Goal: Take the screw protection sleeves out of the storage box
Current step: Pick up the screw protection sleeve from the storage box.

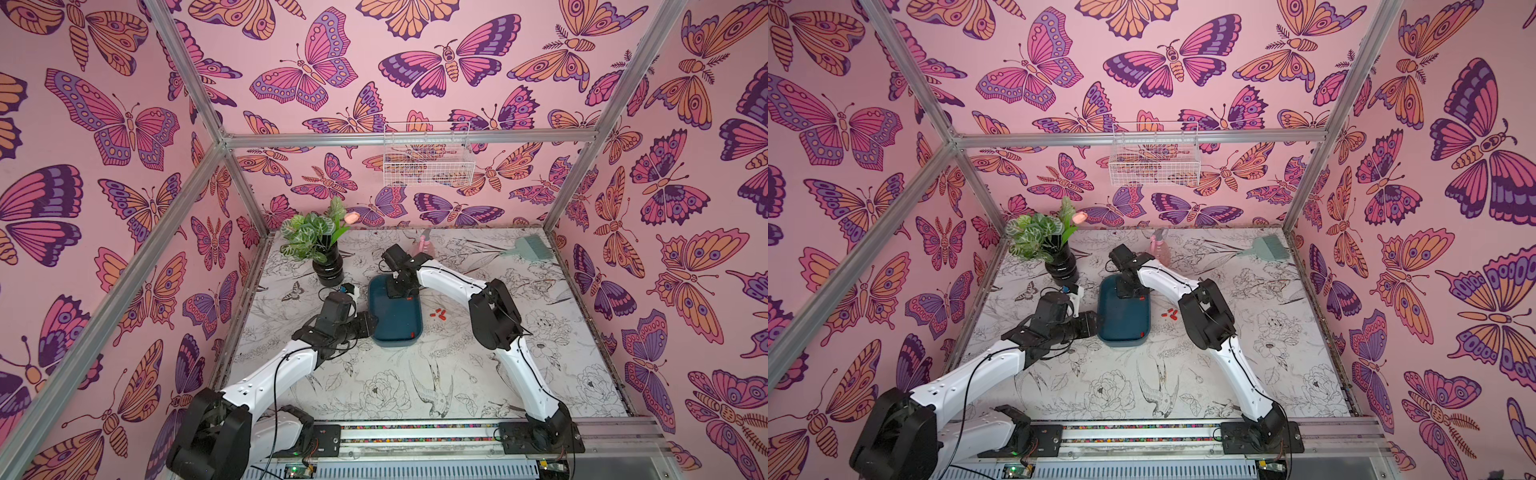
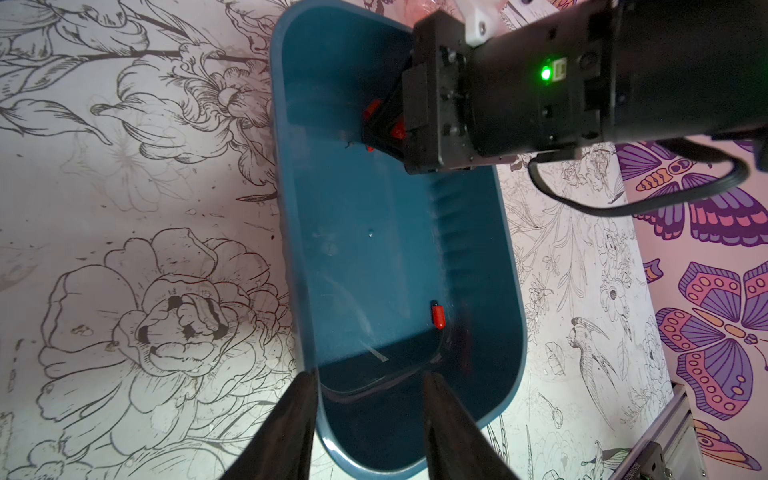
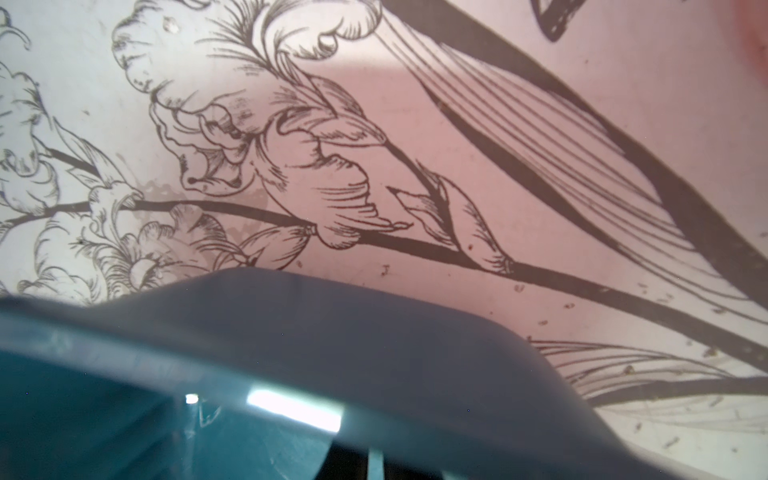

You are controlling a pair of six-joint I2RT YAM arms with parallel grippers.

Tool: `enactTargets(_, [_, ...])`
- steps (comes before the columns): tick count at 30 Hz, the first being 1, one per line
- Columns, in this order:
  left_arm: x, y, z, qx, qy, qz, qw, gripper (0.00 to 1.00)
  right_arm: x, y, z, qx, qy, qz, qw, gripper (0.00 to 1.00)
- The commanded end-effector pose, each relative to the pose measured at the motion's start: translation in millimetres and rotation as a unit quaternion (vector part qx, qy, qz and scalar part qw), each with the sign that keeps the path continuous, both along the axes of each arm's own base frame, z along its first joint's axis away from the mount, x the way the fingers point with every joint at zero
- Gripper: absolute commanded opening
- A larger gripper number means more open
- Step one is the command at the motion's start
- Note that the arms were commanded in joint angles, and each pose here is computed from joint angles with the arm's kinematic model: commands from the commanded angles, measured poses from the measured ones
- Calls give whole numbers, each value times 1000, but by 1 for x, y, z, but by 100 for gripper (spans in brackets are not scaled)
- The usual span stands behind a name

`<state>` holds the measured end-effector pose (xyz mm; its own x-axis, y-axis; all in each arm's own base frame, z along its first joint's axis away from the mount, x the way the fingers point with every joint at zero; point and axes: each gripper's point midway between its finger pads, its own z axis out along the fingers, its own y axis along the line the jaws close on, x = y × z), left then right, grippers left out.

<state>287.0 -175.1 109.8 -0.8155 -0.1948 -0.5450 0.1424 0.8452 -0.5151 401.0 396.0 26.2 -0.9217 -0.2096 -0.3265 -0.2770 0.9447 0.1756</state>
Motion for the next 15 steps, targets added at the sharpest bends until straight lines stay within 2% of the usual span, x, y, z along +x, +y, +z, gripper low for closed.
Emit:
enactTargets(1, [-5, 1, -9, 12, 11, -7, 1000, 47, -10, 1, 13, 7, 8, 13, 1000, 12])
enactTargets(15, [-3, 3, -9, 21, 13, -5, 1000, 46, -25, 0, 91, 58, -20, 41, 997, 13])
